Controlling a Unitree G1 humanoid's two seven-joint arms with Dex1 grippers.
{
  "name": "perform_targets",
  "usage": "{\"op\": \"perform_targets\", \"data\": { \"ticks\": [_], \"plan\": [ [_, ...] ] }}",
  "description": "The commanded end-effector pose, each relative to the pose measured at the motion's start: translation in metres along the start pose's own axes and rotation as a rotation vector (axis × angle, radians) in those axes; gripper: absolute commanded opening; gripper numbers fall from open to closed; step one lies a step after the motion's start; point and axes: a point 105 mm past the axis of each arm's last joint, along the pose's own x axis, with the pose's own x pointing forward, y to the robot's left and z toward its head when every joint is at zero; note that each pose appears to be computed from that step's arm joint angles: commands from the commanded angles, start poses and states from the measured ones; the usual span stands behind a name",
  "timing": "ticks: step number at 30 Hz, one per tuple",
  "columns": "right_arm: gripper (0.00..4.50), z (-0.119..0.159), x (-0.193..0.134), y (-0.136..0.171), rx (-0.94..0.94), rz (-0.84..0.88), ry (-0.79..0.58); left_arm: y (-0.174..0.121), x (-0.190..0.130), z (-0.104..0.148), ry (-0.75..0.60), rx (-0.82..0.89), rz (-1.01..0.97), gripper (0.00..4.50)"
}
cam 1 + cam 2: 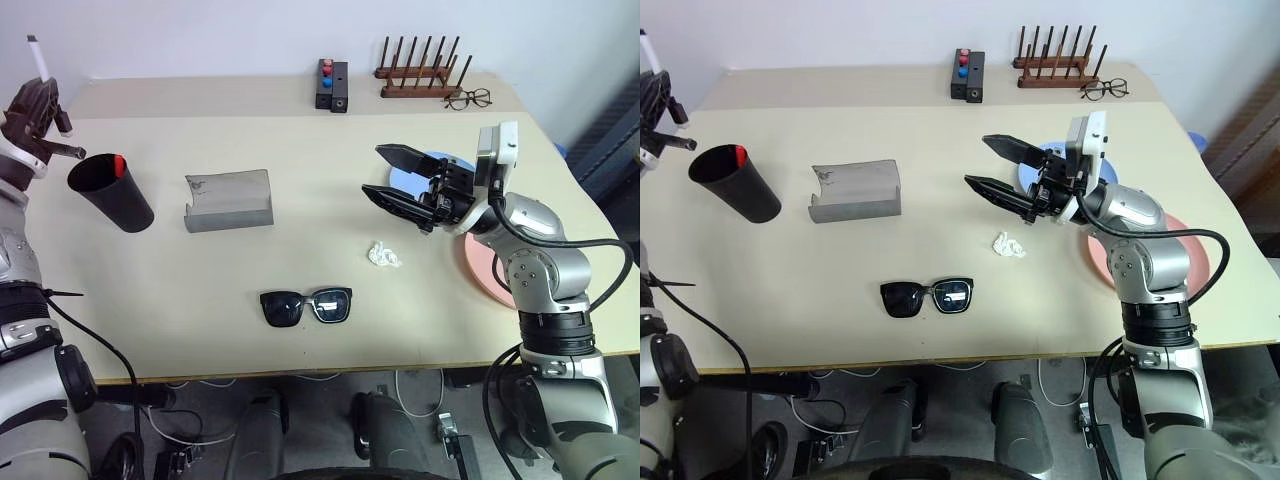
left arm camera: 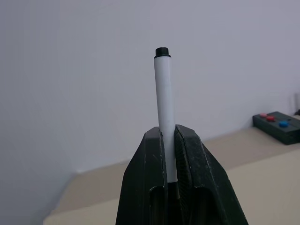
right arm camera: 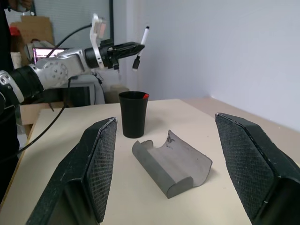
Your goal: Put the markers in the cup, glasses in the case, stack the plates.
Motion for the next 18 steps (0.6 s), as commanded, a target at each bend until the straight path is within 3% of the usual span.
{"op": "perform_targets", "data": {
  "ticks": [1,9,17,18],
  "plan": [
    [3.41,0.011,0.001,0.004,-0.047,0.013,-0.012,0.006,-0.006,0.004,-0.08,-0.031,0.02,0.07],
    [3.41,0.011,0.001,0.003,-0.052,0.018,0.001,0.003,-0.027,-0.038,-0.029,-0.058,0.07,0.07],
    [3.41,0.012,0.001,0.002,-0.056,0.021,0.007,-0.003,-0.027,-0.052,-0.008,-0.09,0.084,0.07],
    [3.41,0.012,0.001,0.002,-0.057,0.021,0.009,-0.004,-0.027,-0.053,-0.006,-0.111,0.077,0.42]
  ]
}}
